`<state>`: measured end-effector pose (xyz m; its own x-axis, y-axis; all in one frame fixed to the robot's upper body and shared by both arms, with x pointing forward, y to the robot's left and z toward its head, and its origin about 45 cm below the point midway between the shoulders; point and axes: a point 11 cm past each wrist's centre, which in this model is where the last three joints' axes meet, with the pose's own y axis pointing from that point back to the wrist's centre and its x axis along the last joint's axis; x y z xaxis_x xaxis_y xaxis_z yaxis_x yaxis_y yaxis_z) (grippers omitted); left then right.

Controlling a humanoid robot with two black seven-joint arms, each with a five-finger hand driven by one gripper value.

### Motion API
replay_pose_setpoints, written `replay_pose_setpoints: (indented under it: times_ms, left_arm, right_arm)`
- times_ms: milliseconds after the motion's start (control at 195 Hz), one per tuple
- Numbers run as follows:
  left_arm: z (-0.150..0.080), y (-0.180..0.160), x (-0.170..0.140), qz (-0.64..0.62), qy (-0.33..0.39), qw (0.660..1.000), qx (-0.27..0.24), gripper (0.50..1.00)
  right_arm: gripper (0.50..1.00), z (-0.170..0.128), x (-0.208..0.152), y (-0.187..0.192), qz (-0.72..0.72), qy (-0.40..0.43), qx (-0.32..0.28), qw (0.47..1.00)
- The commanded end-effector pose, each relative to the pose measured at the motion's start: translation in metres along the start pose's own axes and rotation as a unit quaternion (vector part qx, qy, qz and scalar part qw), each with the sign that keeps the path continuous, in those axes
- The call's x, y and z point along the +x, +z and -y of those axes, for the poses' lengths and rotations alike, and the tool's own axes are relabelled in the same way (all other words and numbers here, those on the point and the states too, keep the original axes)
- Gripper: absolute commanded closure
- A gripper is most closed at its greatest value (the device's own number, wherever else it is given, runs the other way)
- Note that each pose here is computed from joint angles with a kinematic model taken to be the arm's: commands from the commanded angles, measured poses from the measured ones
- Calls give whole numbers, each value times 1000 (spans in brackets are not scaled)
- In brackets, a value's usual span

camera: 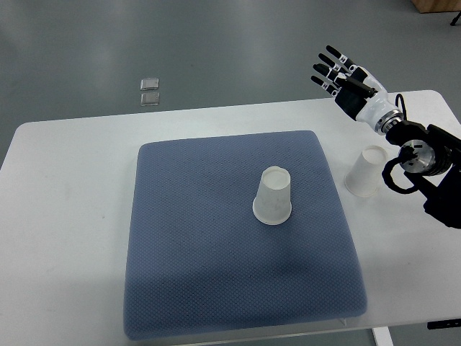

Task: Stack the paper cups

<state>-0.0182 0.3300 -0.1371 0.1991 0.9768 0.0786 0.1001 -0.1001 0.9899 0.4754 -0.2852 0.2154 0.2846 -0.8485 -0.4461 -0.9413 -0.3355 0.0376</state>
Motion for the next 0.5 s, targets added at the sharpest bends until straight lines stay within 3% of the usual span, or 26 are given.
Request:
replay_pose_setpoints:
  times_ms: [0, 154, 272, 493]
  left_arm:
    - [0, 0, -4, 1, -6, 1000, 0, 500]
    - [0, 1, -7, 2, -10, 1000, -1, 500]
    - [0, 2, -14, 3, -21, 1000, -2, 500]
    - [-1, 3, -24, 5, -35, 999, -4, 500]
  right_arm:
    - [574, -3, -1, -4, -108, -33, -52, 992]
    - [574, -12, -4, -24, -268, -90, -136, 950]
    - [574, -19, -10, -40, -384, -129, -218, 888]
    - [574, -34, -21, -73, -578, -173, -372, 706]
